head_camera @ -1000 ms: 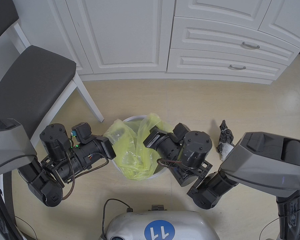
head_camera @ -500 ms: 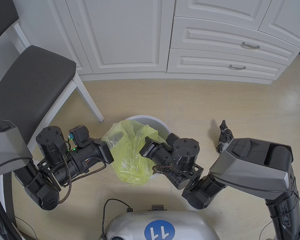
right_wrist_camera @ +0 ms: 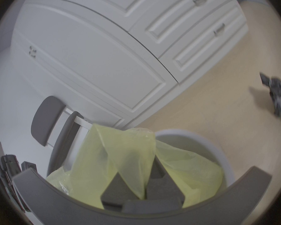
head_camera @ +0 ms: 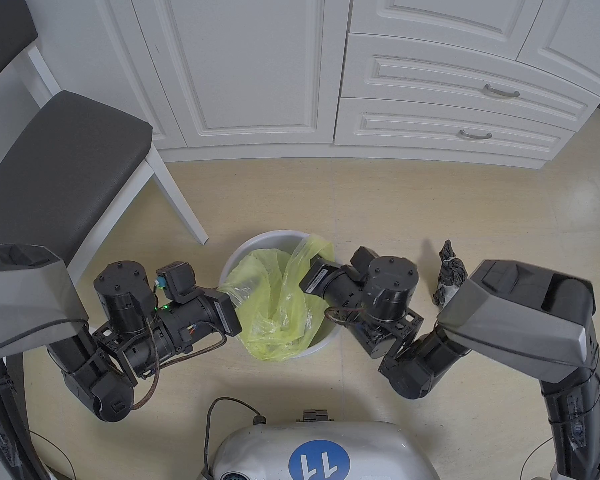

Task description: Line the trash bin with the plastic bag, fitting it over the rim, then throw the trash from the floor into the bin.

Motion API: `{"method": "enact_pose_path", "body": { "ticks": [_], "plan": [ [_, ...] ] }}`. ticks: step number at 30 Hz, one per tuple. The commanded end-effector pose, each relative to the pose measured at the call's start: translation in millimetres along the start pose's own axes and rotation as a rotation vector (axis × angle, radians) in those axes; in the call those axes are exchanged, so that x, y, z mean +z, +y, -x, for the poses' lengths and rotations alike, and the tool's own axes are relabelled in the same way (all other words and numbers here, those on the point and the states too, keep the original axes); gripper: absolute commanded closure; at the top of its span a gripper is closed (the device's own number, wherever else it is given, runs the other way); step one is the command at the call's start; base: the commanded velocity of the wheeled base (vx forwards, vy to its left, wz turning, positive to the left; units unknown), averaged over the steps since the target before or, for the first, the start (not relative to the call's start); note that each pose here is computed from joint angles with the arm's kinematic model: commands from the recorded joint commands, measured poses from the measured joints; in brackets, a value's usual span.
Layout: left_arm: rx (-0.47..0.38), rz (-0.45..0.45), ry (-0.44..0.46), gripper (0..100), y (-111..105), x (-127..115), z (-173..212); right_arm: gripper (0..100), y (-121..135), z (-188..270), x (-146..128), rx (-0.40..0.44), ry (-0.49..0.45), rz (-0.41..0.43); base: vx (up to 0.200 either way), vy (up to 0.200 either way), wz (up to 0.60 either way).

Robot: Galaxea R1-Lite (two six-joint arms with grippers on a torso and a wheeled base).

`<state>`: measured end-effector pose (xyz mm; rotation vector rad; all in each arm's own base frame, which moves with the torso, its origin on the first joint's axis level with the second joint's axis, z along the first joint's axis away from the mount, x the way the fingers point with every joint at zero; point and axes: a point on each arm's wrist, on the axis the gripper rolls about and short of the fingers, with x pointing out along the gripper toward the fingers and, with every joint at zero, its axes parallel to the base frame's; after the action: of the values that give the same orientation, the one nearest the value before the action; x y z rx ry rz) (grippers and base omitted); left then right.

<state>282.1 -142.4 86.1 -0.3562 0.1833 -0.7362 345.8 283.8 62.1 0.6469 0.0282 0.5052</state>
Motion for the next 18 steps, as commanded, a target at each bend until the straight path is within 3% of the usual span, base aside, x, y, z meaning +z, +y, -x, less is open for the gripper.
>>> {"method": "enact_pose_path", "body": {
  "ticks": [1,11,15,18],
  "plan": [
    [0.028,-0.004,-0.034,100,10,9,2,100,-11,-1,46,-0.041,-0.085,0.115,0.000,0.000,0.00],
    [0.153,-0.014,-0.106,100,48,20,-3,100,-42,11,73,-0.137,-0.081,0.335,0.000,0.000,0.00],
    [0.194,-0.018,-0.132,100,50,23,-4,100,-55,19,68,-0.181,-0.024,0.458,0.000,0.000,0.00],
    [0.196,-0.020,-0.134,100,50,24,-3,100,-59,27,63,-0.196,0.016,0.500,0.000,0.000,0.00]
  ]
}}
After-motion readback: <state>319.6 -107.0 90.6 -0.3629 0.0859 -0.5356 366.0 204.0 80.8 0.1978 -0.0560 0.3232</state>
